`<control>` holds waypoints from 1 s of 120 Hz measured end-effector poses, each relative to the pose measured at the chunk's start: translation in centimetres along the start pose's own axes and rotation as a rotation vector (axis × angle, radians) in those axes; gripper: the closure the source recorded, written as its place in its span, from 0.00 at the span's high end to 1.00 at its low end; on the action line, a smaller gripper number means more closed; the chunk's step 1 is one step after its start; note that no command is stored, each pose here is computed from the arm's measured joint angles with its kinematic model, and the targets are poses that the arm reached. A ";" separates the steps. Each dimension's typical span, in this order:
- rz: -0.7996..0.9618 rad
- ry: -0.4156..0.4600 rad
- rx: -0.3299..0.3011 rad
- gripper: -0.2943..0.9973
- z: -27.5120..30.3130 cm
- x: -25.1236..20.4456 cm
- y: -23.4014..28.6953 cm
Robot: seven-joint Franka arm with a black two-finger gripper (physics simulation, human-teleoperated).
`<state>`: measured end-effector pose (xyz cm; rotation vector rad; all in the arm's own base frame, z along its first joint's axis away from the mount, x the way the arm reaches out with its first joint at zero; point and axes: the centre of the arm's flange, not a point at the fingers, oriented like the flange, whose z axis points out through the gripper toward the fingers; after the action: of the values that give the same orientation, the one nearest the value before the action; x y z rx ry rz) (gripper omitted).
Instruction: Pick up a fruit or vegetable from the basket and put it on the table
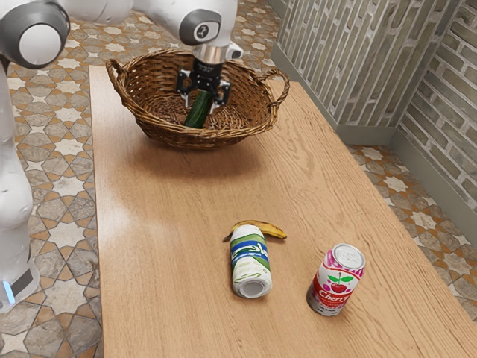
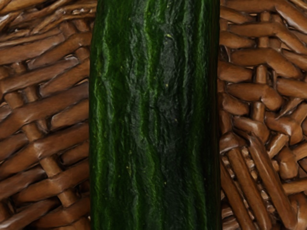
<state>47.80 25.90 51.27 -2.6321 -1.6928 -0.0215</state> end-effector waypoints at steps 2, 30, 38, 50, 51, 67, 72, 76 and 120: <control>-0.001 -0.002 0.000 0.59 0.1 0.1 0.0; -0.024 -0.038 -0.004 0.55 1.6 0.8 -0.2; -0.028 -0.042 -0.006 0.53 1.8 1.0 -0.3; -0.032 -0.044 -0.007 0.49 2.0 1.2 -0.3; -0.032 -0.045 -0.007 0.49 2.1 1.2 -0.3; -0.034 -0.043 -0.010 0.48 2.2 1.4 -0.3; -0.037 -0.041 -0.011 0.47 2.2 1.5 -0.3; -0.040 -0.040 -0.011 0.45 2.2 1.6 -0.4; 0.006 0.067 -0.066 0.38 -3.7 -0.5 0.1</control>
<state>47.68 25.29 54.95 -2.6503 -1.6911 -0.1664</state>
